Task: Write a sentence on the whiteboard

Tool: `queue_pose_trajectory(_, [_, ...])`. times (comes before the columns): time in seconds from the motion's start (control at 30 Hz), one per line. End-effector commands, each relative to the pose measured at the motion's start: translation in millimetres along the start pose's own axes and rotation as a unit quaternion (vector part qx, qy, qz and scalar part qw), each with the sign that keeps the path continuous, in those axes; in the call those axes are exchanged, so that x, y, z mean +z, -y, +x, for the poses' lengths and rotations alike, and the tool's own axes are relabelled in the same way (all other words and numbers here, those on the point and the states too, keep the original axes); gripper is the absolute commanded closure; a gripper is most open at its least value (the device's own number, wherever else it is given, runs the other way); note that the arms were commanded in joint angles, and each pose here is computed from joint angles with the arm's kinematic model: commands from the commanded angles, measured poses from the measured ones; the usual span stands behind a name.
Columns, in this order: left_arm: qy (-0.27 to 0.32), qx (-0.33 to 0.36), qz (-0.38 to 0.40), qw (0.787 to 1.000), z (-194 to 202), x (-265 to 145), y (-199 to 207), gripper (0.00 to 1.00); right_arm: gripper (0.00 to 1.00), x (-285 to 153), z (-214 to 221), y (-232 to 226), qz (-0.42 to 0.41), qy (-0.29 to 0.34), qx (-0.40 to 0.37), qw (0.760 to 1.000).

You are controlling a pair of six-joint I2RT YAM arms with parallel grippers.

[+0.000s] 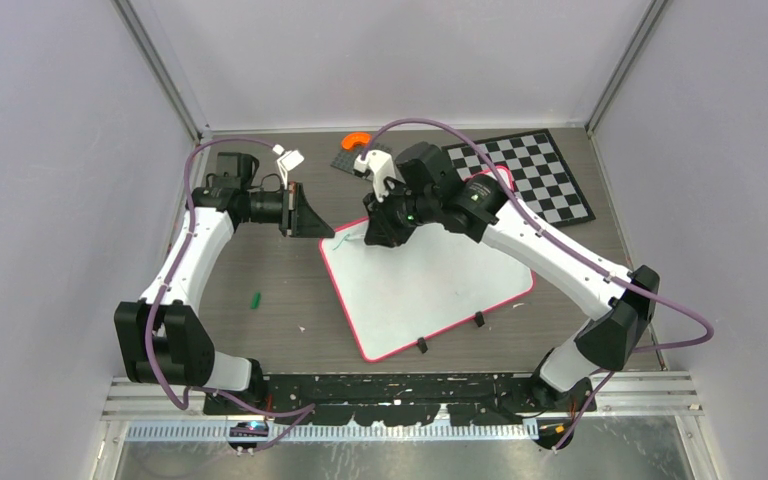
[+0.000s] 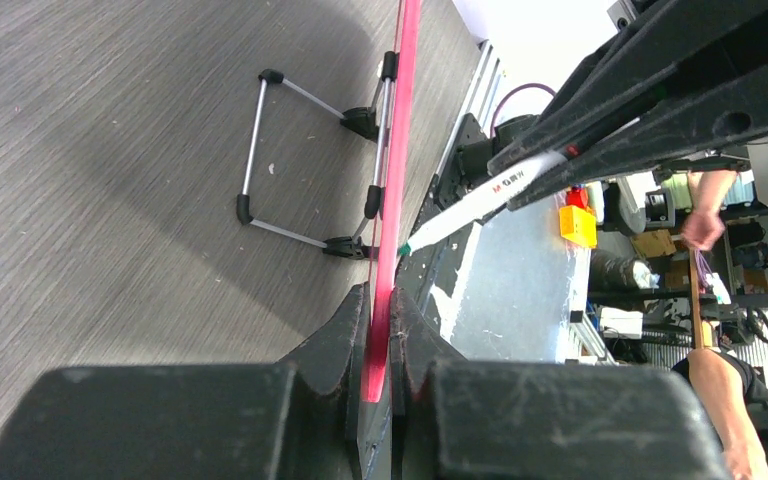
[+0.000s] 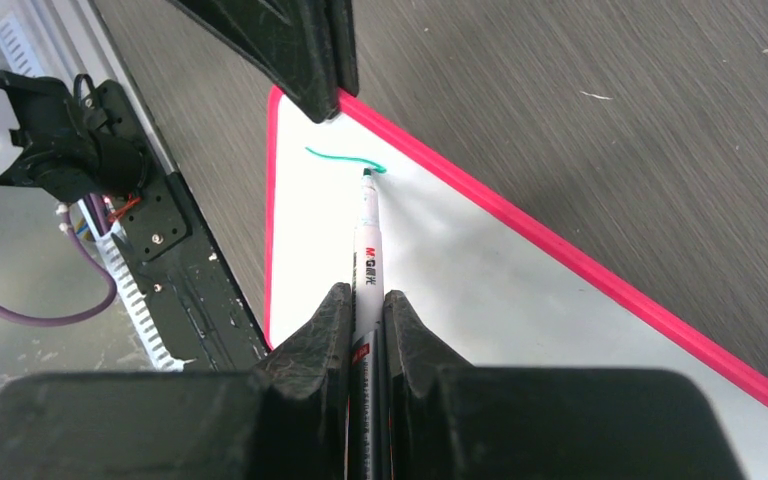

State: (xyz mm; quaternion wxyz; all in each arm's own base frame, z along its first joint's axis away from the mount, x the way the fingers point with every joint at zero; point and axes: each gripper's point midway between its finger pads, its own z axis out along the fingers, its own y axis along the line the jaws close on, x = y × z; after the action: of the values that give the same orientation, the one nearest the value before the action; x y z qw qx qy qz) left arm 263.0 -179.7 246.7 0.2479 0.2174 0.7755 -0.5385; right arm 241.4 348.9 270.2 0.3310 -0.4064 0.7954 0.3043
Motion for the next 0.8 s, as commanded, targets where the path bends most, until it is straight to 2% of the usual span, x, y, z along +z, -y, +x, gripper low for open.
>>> queue_pose_trajectory(0.0, [0.007, 0.014, 0.004, 1.0, -4.9, -2.9, 7.6, 1.0, 1.0, -16.2, -19.0, -32.5, -0.044, 0.032, -0.043, 0.998])
queue_pose_trajectory(0.43, [0.008, 0.017, 0.0, 1.0, -3.4, -4.1, 10.1, 1.0, 1.0, 10.2, -14.9, -19.5, -0.01, 0.01, -0.052, 0.999])
queue_pose_trajectory(0.77, [0.007, 0.013, -0.003, 1.0, -3.8, -3.9, 7.7, 1.0, 1.0, 15.4, 8.4, -11.3, 0.006, -0.015, -0.047, 0.999])
